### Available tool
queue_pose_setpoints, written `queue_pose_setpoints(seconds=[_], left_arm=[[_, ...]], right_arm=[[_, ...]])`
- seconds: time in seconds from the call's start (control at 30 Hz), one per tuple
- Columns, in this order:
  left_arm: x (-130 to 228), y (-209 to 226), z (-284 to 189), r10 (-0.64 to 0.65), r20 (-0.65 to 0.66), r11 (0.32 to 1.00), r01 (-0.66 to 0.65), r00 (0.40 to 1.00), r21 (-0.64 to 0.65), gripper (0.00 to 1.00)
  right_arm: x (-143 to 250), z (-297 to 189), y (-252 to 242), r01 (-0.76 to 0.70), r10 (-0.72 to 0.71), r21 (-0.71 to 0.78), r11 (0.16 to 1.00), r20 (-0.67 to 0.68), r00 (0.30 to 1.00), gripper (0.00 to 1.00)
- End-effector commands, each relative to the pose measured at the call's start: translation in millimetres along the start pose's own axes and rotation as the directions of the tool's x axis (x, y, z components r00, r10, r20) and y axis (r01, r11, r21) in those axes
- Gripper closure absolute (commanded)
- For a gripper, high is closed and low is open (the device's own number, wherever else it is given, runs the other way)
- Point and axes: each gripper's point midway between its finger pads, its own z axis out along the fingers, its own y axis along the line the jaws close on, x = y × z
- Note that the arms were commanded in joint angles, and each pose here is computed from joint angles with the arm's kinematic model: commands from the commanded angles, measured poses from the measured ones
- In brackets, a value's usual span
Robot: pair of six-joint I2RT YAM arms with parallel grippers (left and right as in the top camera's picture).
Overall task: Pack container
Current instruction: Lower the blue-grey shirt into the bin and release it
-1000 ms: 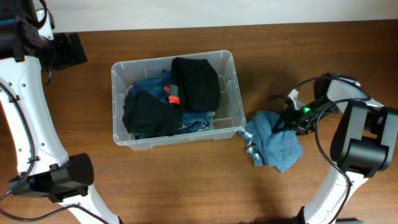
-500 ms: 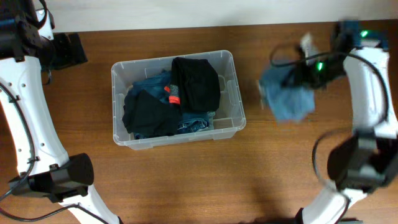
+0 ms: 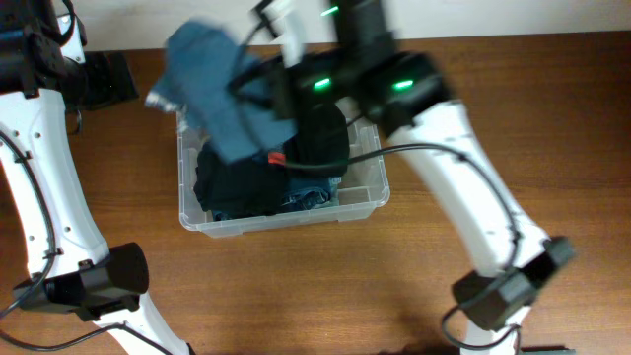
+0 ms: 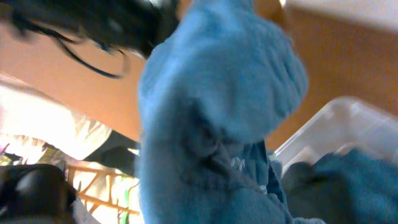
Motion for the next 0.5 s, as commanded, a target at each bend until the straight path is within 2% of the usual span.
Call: queue_pose_setpoints(seconds=[0.0, 0.17, 0.27, 0.47], left_arm=[[-3, 2, -4, -0.003, 0.017, 1.000, 0.003, 1.000, 0.000, 0.01], [-3, 2, -4, -0.003, 0.017, 1.000, 0.003, 1.000, 0.000, 0.01], [-3, 2, -4, -0.003, 0.017, 1.000, 0.003, 1.000, 0.000, 0.01], [-3, 2, -4, -0.003, 0.017, 1.000, 0.003, 1.000, 0.000, 0.01]], right_arm=[[16, 37, -61, -0.120, 0.121, 0.233, 0.965, 0.010, 0.993, 0.96], [69, 77, -134, -0.195, 0.240, 0.357, 0.914, -0.085, 0.967, 0.96], [96, 87, -181, -0.151, 0.237, 0.463, 0.873, -0.133, 0.962, 0.96], [137, 60, -248, -0.142, 0.340, 0.690, 0.709, -0.158, 0.927, 0.96]])
